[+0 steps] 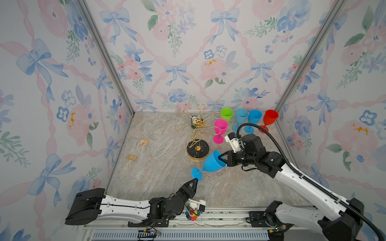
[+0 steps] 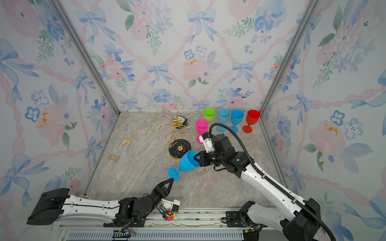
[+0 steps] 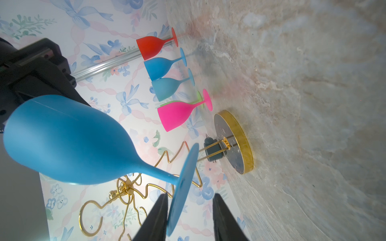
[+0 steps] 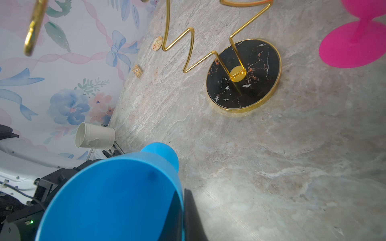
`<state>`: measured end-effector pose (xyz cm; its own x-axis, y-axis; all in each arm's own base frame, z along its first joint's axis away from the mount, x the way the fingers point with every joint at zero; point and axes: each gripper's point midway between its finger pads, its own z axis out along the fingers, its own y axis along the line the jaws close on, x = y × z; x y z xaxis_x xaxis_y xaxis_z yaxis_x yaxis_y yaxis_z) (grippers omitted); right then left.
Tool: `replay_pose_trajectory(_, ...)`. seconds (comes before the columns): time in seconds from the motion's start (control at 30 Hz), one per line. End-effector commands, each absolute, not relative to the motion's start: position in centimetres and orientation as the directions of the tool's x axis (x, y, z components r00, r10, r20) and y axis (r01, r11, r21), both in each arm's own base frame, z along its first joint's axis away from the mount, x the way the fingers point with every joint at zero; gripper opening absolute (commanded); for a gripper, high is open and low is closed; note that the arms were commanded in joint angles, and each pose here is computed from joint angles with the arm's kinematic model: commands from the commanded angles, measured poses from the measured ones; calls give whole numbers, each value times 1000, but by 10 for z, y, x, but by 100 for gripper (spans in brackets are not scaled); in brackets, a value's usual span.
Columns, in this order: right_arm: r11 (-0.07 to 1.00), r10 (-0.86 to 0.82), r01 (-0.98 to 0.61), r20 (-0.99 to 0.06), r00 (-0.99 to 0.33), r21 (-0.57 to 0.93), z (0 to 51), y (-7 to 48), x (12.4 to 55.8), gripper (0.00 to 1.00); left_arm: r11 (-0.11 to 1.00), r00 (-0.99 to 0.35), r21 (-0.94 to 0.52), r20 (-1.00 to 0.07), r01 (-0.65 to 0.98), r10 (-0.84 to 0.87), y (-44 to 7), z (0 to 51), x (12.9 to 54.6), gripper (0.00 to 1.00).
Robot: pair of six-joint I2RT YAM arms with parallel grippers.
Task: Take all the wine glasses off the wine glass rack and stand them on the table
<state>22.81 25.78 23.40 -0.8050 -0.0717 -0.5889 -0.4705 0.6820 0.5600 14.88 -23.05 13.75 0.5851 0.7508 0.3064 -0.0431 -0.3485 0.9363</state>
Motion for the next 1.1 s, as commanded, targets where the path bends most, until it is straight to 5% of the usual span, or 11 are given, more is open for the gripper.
replay_pose_trajectory(0.0,724,-79,-475,-625,-777,500,236,245,228,4,-320,577,947,275,-25,769,-231,141,150,45)
replay_pose_trajectory(0.37,832,-72,-407,-654,-753,377,233,201,237,3,-281,568,960,227,9,791,-232,142,151,80)
replay_pose_trajectory(0.73,944,-76,-266,-652,-755,198,221,148,247,0,156,464,973,-219,169,858,-231,194,160,92)
replay_pose_trajectory(1.07,988,-100,-155,-655,-749,26,219,115,260,0,600,184,735,-668,315,721,-218,252,184,98)
